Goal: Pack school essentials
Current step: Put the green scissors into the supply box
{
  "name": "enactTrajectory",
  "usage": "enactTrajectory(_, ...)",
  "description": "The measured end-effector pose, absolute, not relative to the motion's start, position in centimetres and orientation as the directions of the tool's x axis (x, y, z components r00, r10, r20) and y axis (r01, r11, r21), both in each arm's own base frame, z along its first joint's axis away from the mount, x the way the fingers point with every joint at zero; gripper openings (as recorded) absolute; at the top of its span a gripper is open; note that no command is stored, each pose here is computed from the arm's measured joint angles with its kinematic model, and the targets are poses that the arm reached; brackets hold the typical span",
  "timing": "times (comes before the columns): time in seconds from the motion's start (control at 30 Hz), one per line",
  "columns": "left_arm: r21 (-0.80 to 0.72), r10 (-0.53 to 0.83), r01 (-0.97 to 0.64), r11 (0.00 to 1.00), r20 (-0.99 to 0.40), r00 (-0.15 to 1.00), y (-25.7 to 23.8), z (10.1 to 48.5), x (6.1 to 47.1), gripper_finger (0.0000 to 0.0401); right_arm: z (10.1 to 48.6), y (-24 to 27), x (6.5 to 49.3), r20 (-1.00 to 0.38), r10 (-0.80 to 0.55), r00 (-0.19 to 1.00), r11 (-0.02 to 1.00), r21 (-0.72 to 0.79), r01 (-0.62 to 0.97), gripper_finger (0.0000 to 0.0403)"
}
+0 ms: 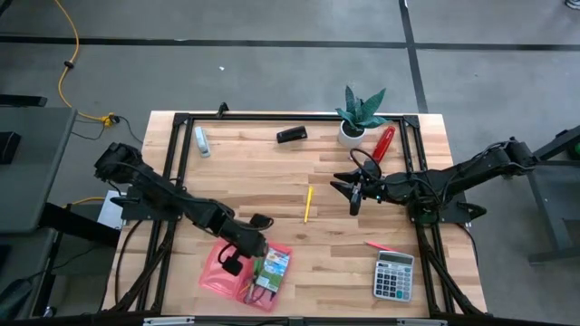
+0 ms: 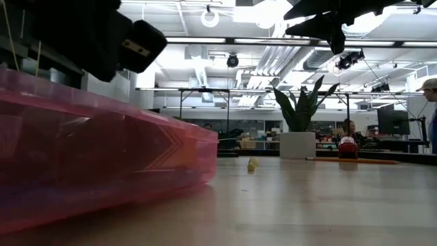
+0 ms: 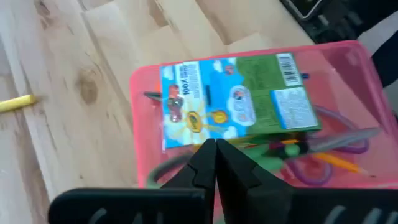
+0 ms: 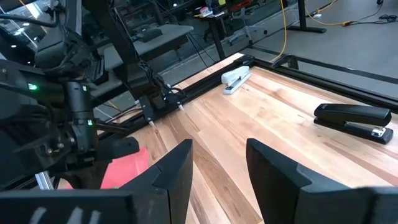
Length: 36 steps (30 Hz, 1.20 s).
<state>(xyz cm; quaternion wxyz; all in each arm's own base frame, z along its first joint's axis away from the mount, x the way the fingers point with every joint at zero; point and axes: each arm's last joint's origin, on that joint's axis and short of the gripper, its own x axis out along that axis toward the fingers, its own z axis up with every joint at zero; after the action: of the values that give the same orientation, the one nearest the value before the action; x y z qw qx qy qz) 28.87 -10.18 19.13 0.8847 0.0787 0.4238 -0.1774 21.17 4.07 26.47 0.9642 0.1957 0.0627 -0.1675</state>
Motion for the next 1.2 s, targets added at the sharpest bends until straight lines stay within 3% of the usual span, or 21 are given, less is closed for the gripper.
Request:
enactTrajectory(0.27, -0.028, -0.212, 0.340, 0.940, -0.828, 0.519, -9.4, 16.7, 29.8, 0.0000, 26.4, 4.1, 21.2, -0.189, -0.298, 0.936, 0.867, 0.356, 0.348, 0.0142)
enactTrajectory(0.43, -0.036, -0.181, 0.260, 0.965, -0.810, 0.558, -8.9, 19.0, 29.0, 0.0000, 26.4, 4.1, 21.2, -0.193, -0.298, 0.935, 0.869, 0.351, 0.349, 0.0142)
enactTrajectory(0.63, -0.015, -0.104, 0.193, 0.981, -0.881, 0.462, -8.7, 19.8, 26.6, 0.0000, 26.4, 4.1, 21.2, -0.194, -0.298, 0.935, 0.868, 0.353, 0.350, 0.0142)
enactTrajectory(1.2, -0.026, -0.152, 0.266, 0.964, -0.872, 0.465, -9.9, 16.9, 28.7, 0.0000, 26.3, 4.1, 21.1, -0.205, -0.299, 0.932, 0.870, 0.343, 0.355, 0.0142)
